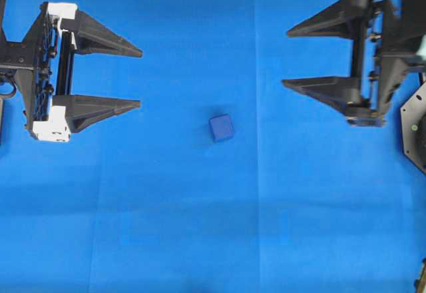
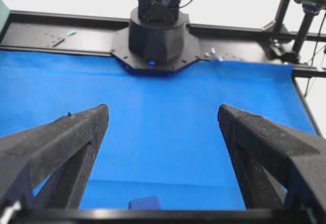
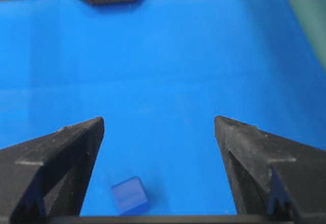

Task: Handover the blue block to the right arm after grasping it with the left arm, then place it in the designated position.

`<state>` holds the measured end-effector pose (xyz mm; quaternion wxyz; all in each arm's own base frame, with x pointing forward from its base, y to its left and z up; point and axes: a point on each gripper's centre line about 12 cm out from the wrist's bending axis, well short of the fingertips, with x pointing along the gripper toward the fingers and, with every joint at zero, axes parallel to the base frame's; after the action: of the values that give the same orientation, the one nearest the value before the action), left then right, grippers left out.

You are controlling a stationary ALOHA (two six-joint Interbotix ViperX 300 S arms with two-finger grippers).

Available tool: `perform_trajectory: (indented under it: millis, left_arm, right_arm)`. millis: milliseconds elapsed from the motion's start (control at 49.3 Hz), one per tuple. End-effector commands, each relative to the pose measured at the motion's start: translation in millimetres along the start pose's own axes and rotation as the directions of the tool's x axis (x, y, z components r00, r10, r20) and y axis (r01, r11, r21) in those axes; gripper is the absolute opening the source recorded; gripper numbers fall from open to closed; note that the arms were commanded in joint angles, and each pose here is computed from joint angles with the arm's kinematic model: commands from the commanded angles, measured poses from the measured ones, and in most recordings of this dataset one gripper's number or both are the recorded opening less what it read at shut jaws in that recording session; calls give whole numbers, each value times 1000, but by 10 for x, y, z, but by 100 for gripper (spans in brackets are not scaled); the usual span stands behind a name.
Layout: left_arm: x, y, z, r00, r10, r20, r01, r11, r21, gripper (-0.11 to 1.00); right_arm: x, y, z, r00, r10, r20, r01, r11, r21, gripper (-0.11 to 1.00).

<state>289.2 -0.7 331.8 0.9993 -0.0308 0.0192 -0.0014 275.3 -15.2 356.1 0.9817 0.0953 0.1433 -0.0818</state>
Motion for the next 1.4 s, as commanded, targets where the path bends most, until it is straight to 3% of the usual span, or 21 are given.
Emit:
perform_trajectory:
  millis: [0, 913, 1380]
  left_arm:
    - [-43, -4, 133, 999, -1, 43, 1, 1000, 2, 93]
    - [-39, -6, 152, 999, -2, 54, 2, 1000, 0, 93]
    - [-42, -10, 154, 999, -4, 54, 4, 1000, 0, 93]
  right_arm:
    - [-83, 15, 65, 999, 15, 41, -15, 1000, -14, 80]
    - [29, 110, 31, 988, 105, 113, -97, 993, -70, 79]
    - [53, 100, 27, 988, 106, 117, -98, 993, -69, 79]
